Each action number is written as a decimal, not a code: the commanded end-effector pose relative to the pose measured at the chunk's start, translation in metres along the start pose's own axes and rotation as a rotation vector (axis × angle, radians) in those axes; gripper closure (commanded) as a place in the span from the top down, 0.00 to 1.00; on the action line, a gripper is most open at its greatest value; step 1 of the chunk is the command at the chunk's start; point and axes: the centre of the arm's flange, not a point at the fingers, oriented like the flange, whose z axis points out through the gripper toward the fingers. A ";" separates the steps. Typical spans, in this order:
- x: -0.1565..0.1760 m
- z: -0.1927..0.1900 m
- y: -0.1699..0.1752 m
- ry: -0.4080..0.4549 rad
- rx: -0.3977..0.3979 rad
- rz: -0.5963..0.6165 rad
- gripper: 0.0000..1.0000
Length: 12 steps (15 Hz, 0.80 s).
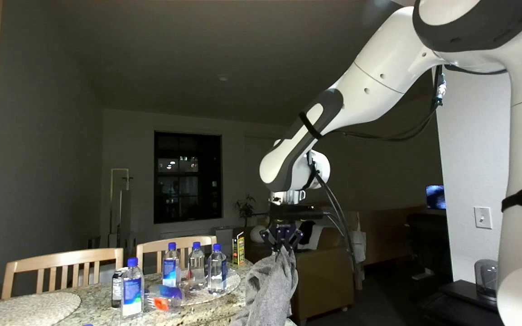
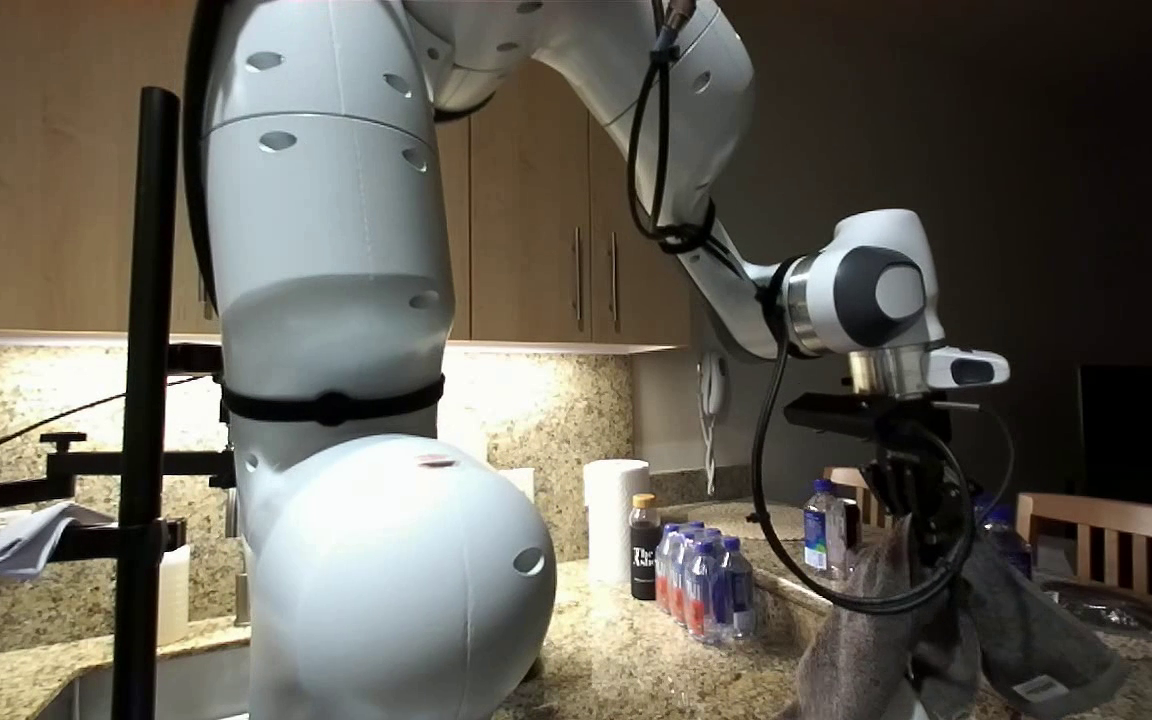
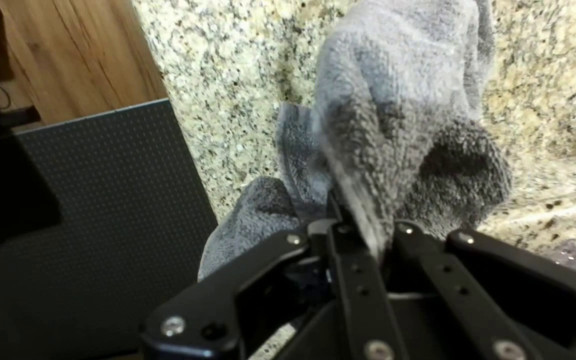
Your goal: Put the towel on the teddy bear
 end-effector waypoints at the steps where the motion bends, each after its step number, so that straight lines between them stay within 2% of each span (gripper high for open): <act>1: 0.015 0.043 0.017 -0.067 -0.030 0.112 0.09; 5: 0.032 0.096 0.028 -0.149 -0.086 0.200 0.09; 8: 0.046 0.123 0.026 -0.184 -0.110 0.218 0.09; 9: 0.051 0.127 0.023 -0.193 -0.111 0.212 0.14; 10: 0.056 0.131 0.020 -0.198 -0.113 0.209 0.35; 12: 0.066 0.136 0.012 -0.213 -0.118 0.186 0.47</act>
